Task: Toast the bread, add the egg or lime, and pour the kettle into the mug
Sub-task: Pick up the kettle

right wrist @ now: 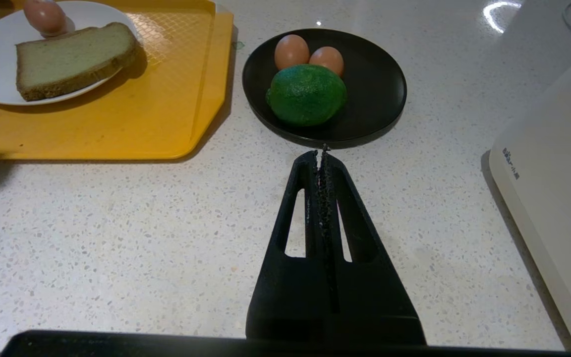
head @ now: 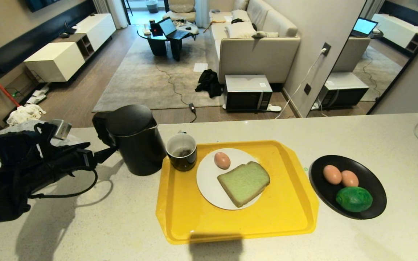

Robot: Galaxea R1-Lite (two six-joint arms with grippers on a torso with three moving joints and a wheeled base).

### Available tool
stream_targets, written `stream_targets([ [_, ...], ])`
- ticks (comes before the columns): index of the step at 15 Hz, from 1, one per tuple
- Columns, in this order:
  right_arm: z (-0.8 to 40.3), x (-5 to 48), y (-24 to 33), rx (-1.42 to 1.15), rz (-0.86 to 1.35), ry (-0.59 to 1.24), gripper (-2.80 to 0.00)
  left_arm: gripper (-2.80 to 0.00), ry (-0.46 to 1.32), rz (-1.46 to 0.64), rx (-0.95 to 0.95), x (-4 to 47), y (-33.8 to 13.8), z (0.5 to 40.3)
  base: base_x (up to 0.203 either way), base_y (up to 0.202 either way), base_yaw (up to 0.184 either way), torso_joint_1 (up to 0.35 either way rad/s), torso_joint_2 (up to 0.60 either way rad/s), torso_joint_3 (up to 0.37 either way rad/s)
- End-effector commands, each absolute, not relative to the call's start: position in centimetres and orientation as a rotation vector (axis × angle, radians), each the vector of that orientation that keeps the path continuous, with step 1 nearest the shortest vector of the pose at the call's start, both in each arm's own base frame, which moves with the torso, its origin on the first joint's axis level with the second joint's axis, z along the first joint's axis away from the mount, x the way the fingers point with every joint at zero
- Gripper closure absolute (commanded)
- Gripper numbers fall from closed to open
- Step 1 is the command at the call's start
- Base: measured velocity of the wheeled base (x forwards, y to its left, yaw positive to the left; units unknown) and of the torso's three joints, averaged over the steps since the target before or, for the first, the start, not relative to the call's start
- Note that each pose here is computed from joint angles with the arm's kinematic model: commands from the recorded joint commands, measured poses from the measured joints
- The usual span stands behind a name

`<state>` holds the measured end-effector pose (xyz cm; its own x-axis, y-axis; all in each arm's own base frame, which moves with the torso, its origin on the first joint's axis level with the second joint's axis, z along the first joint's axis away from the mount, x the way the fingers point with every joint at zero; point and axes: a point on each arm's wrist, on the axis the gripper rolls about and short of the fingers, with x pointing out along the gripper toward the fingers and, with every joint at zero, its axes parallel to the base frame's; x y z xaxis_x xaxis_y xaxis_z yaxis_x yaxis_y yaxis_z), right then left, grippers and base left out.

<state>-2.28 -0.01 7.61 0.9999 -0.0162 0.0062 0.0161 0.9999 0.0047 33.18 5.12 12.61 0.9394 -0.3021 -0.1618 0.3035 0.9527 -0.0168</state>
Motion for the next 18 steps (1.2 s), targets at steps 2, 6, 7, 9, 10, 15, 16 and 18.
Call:
stream_targets([
  [2, 7.6, -2.3, 0.0, 0.004, -0.015, -0.005, 0.00, -2.80, 0.142, -0.316, 0.010, 32.5, 6.0, 13.1, 0.000, 0.000, 0.000, 0.000, 0.00, 0.000],
  [6, 7.6, -2.3, 0.0, 0.005, -0.015, -0.006, 0.00, -2.80, 0.124, -0.338, 0.007, 29.9, 6.7, 13.2, 0.000, 0.000, 0.000, 0.000, 0.00, 0.000],
  [7, 7.6, -2.3, 0.0, 0.005, -0.017, -0.006, 0.00, -2.80, 0.101, -0.349, 0.015, 29.1, 6.8, 13.5, 0.000, 0.000, 0.000, 0.000, 0.00, 0.000],
  [9, 7.6, -2.3, 0.0, 0.005, -0.015, -0.006, 0.00, -2.80, 0.084, -0.417, 0.014, 27.7, 7.1, 13.6, 0.000, 0.000, 0.000, 0.000, 0.00, 0.000],
  [10, 7.6, -2.3, 0.0, 0.005, -0.015, -0.006, 0.00, -2.80, 0.093, -0.455, 0.002, 26.6, 7.4, 13.3, 0.000, 0.000, 0.000, 0.000, 0.00, 0.000],
  [15, 7.6, -2.3, 0.0, 0.005, -0.015, -0.006, 0.00, -2.80, 0.017, -0.508, 0.033, 24.7, 12.9, 15.1, 0.000, 0.000, 0.000, 0.000, 0.00, 0.000],
  [16, 7.6, -2.3, 0.0, 0.005, -0.015, -0.006, 0.00, -2.80, -0.010, -0.490, 0.069, 24.9, 13.9, 15.8, 0.000, 0.000, 0.000, 0.000, 0.00, 0.000],
  [18, 7.6, -2.3, 0.0, 0.004, -0.016, -0.006, 0.00, -2.80, -0.038, -0.436, 0.145, 24.7, 15.5, 16.3, 0.000, 0.000, 0.000, 0.000, 0.00, 0.000],
])
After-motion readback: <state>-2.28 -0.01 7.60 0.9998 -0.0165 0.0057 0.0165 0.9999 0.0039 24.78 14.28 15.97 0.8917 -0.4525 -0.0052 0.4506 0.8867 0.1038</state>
